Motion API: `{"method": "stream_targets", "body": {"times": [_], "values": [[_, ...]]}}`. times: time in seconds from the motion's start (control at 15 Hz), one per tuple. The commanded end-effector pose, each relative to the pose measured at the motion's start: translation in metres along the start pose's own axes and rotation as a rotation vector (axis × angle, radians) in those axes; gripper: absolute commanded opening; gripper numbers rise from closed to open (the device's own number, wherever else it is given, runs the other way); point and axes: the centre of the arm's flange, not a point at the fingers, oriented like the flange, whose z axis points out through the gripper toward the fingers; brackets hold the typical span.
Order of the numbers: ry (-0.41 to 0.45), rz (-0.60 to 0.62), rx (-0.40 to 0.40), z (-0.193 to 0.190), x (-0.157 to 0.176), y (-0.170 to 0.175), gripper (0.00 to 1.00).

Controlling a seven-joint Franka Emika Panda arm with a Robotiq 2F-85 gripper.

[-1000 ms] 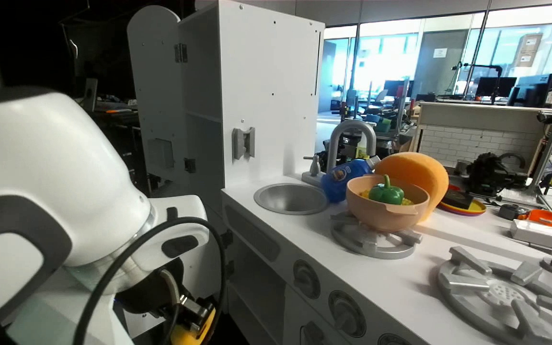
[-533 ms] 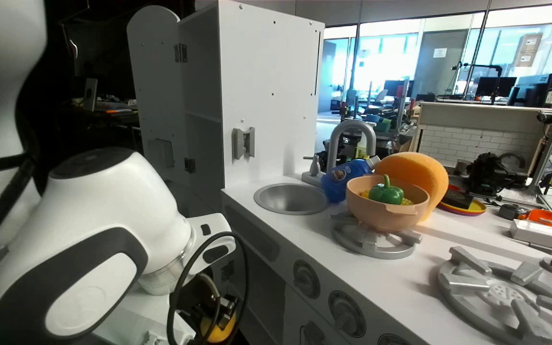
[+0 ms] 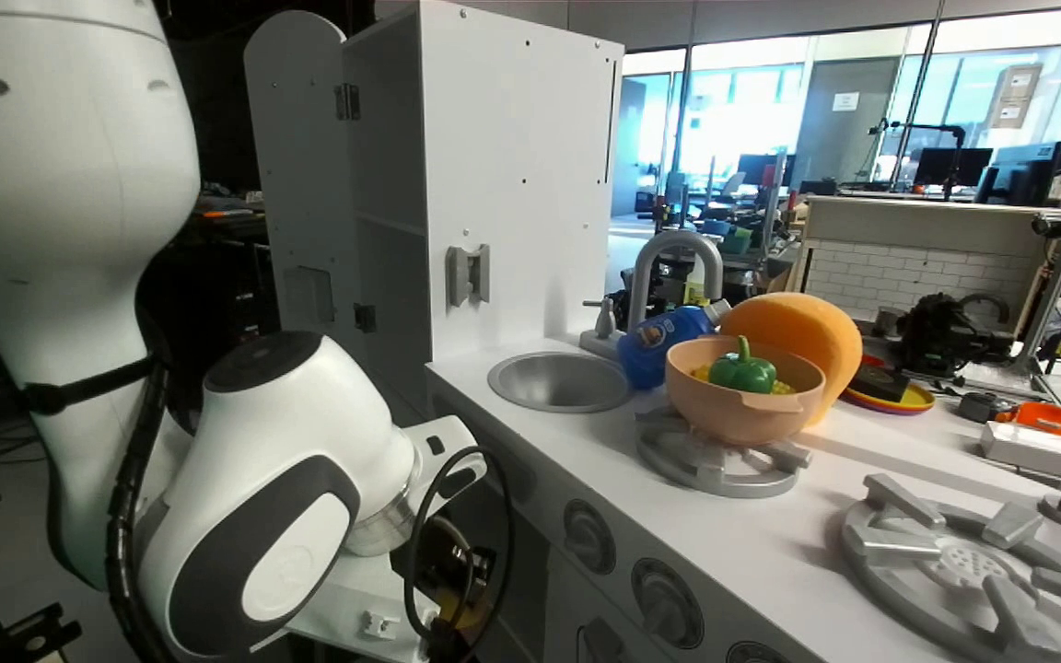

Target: Remove the yellow sponge from the sink and place it inside the bottom cabinet, pick up the green pepper and put it inside the bottom cabinet.

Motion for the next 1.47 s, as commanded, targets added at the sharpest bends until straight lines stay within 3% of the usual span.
{"method": "stream_targets", "body": {"times": [0.0,1.0,1.4], "values": [[0.096,-0.005,-0.059,0.028,0.003,-0.003,0.06],[0.216,-0.041,-0.13,0.041,0.003,0.005,0.06],[0.224,-0.047,-0.139,0.041,0.001,0.007,0.06]]}}
